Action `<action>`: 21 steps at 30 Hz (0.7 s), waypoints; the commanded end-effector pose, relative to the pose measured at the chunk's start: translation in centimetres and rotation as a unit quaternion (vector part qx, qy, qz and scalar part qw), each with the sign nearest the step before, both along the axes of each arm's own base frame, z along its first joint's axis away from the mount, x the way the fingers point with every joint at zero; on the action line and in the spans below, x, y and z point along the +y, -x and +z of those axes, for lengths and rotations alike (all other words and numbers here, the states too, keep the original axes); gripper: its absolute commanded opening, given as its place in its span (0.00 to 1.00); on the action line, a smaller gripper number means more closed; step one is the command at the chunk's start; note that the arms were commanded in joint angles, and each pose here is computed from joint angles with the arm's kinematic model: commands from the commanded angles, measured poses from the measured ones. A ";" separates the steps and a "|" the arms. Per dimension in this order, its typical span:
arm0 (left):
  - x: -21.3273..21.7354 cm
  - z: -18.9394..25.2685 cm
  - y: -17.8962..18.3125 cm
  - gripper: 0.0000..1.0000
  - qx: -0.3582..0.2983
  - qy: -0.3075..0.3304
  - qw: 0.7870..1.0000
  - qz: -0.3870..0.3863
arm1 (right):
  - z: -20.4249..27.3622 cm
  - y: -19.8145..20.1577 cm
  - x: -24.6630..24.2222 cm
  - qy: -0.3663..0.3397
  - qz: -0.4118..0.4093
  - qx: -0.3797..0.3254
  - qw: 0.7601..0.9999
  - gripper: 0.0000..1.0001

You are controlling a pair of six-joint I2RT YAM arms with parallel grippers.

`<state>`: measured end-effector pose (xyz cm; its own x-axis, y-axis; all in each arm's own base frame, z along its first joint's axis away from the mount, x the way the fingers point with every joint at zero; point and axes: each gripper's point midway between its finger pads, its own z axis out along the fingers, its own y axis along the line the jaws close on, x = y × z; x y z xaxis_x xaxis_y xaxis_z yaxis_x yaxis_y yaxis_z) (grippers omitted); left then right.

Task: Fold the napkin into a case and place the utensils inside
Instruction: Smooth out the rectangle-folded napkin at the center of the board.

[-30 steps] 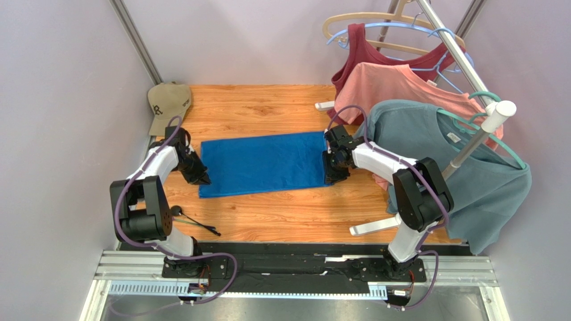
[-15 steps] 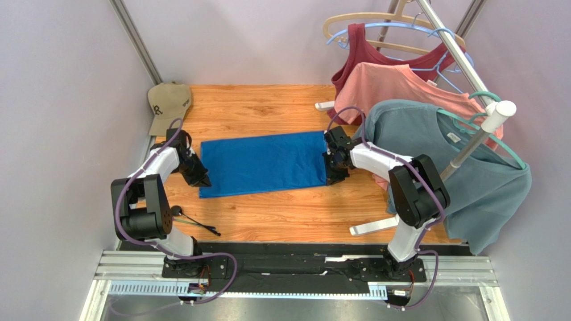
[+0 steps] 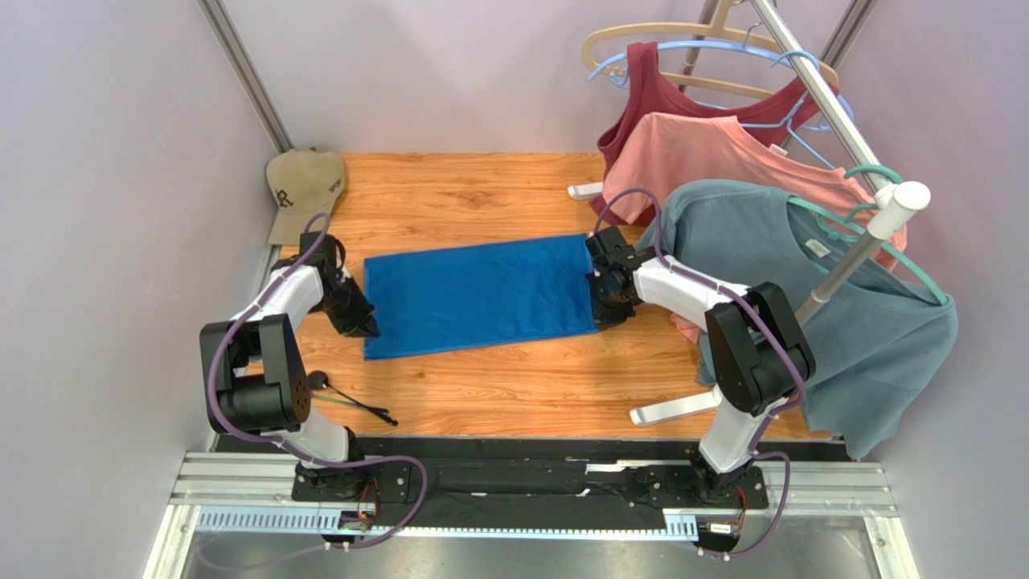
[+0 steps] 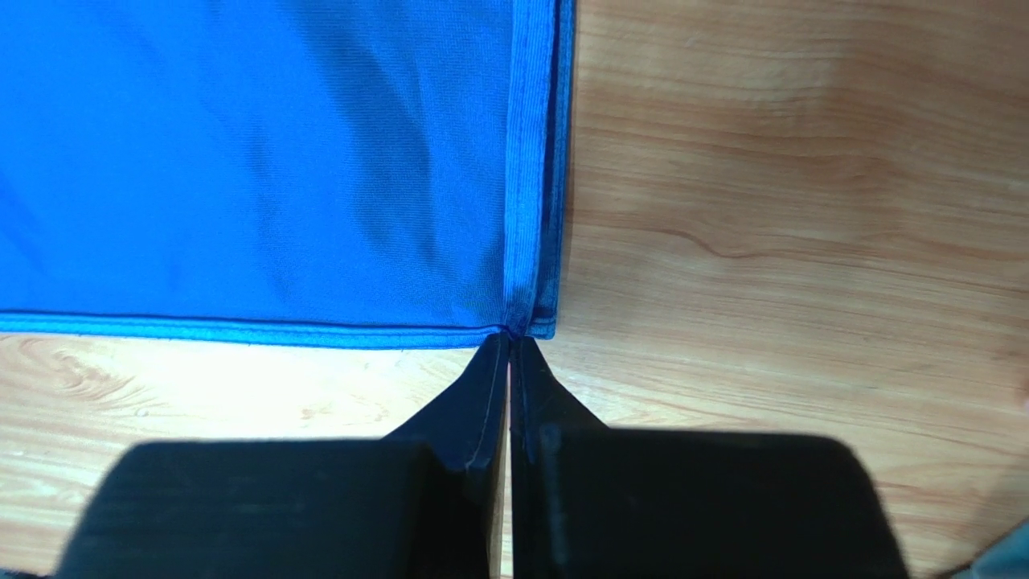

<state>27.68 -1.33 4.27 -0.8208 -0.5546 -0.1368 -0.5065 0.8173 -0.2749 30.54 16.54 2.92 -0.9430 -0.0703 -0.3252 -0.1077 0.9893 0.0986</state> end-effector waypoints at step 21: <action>-2.0 1.9 -16.4 0.24 -0.194 0.189 0.958 0.098 | 8.9 -11.8 21.2 -0.389 0.123 -0.100 0.908 0.64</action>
<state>40.13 -4.73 4.60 -0.6811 -0.7197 -0.1349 -0.4759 0.5751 -0.6654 43.40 34.59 13.12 -0.7822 0.0435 -0.6215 -0.3996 0.7304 0.5540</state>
